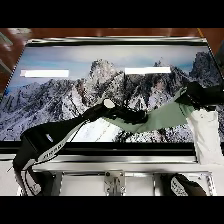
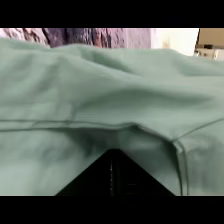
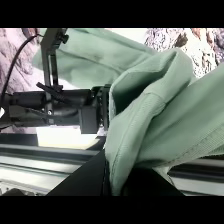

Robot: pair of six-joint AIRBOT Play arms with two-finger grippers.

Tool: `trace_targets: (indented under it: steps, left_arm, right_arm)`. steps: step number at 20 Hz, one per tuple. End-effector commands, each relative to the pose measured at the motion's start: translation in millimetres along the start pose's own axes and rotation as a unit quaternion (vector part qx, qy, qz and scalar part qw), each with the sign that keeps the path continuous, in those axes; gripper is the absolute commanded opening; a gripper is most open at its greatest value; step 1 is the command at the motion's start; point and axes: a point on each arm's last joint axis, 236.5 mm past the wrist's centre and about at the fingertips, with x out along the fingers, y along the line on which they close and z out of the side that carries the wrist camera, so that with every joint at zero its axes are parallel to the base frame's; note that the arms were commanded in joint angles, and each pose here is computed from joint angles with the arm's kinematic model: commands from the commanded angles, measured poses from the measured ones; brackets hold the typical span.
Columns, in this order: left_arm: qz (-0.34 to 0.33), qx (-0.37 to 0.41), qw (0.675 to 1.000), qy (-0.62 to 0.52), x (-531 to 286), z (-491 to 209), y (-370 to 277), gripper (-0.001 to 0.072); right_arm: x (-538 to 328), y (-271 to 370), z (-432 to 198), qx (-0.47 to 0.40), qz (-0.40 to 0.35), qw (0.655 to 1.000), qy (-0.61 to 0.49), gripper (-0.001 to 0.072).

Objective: Fold the shirts.

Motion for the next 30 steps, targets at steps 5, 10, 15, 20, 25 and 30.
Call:
trace_targets:
  steps: [5,10,15,20,25,30]
  left_arm:
    - [0.053,0.082,0.977,-0.191,-201.3,144.7,-2.4,0.0040]
    - [0.075,0.130,0.927,-0.345,-414.8,171.4,-52.6,0.0041]
    - [0.094,0.176,0.905,-0.377,-506.4,121.4,-95.0,0.0042]
    - [0.116,0.203,0.910,-0.342,-506.9,87.5,-106.4,0.0042]
    - [0.118,0.203,0.911,-0.338,-506.0,86.6,-104.8,0.0042]
    - [0.118,0.203,0.912,-0.336,-505.4,86.1,-104.1,0.0042]
  right_arm:
    - [70.7,53.1,16.5,-0.068,0.027,0.997,0.005,0.0050]
    - [195.4,129.9,6.1,-0.105,0.081,0.991,0.022,0.0050]
    - [328.4,180.4,-41.5,-0.021,0.141,0.988,0.056,0.0544]
    - [317.0,139.9,-66.8,-0.059,0.127,0.977,0.161,0.0698]
    - [207.9,-34.6,-41.7,-0.065,-0.098,0.963,0.241,0.0698]
    - [224.5,-78.2,-102.1,0.071,-0.052,0.962,0.260,0.0699]
